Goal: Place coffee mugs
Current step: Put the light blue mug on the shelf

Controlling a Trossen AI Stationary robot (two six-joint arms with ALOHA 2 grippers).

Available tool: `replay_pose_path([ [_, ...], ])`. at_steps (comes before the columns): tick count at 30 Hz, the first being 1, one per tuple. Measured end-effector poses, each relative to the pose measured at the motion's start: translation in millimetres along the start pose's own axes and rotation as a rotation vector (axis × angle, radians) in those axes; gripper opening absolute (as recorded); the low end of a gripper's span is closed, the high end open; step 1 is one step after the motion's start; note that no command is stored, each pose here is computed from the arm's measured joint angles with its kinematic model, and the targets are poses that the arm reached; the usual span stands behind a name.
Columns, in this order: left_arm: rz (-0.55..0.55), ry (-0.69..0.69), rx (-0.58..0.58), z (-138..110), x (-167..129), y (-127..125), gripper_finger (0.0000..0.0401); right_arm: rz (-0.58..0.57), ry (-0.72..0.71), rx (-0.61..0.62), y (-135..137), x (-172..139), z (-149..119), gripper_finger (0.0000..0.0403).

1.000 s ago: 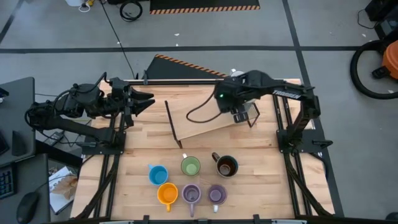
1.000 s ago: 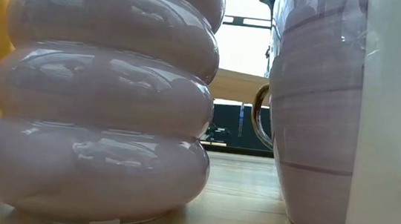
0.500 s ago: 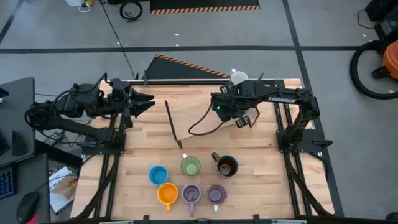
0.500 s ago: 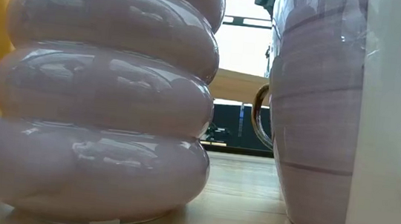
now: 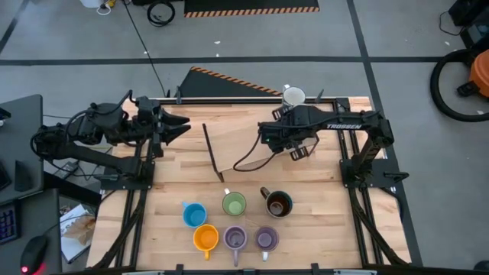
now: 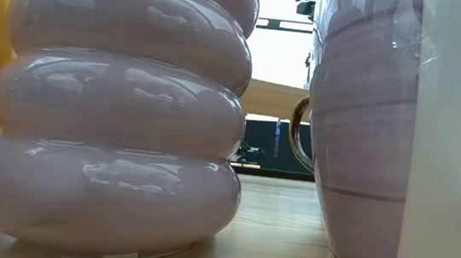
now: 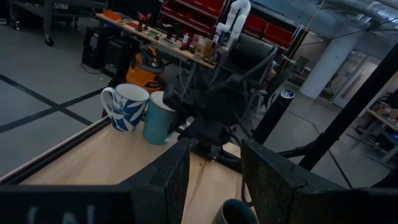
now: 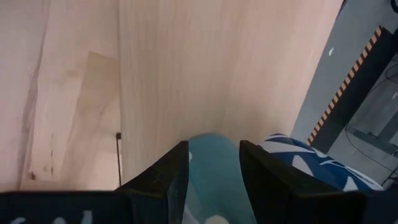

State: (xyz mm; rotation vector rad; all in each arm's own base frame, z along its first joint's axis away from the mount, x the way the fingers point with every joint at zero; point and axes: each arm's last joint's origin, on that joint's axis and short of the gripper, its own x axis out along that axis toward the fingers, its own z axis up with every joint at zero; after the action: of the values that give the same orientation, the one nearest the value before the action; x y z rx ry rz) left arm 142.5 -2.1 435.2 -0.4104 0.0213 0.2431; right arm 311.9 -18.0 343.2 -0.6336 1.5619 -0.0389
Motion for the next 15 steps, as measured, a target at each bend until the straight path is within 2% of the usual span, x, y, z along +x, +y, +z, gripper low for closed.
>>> replay_pose_path([
  [15, 0.002, 0.004, 0.002, -0.4, 0.0, 0.2, 0.0151, -0.086, -0.001, 0.157, 12.2, -10.9, -16.1, 0.0148],
])
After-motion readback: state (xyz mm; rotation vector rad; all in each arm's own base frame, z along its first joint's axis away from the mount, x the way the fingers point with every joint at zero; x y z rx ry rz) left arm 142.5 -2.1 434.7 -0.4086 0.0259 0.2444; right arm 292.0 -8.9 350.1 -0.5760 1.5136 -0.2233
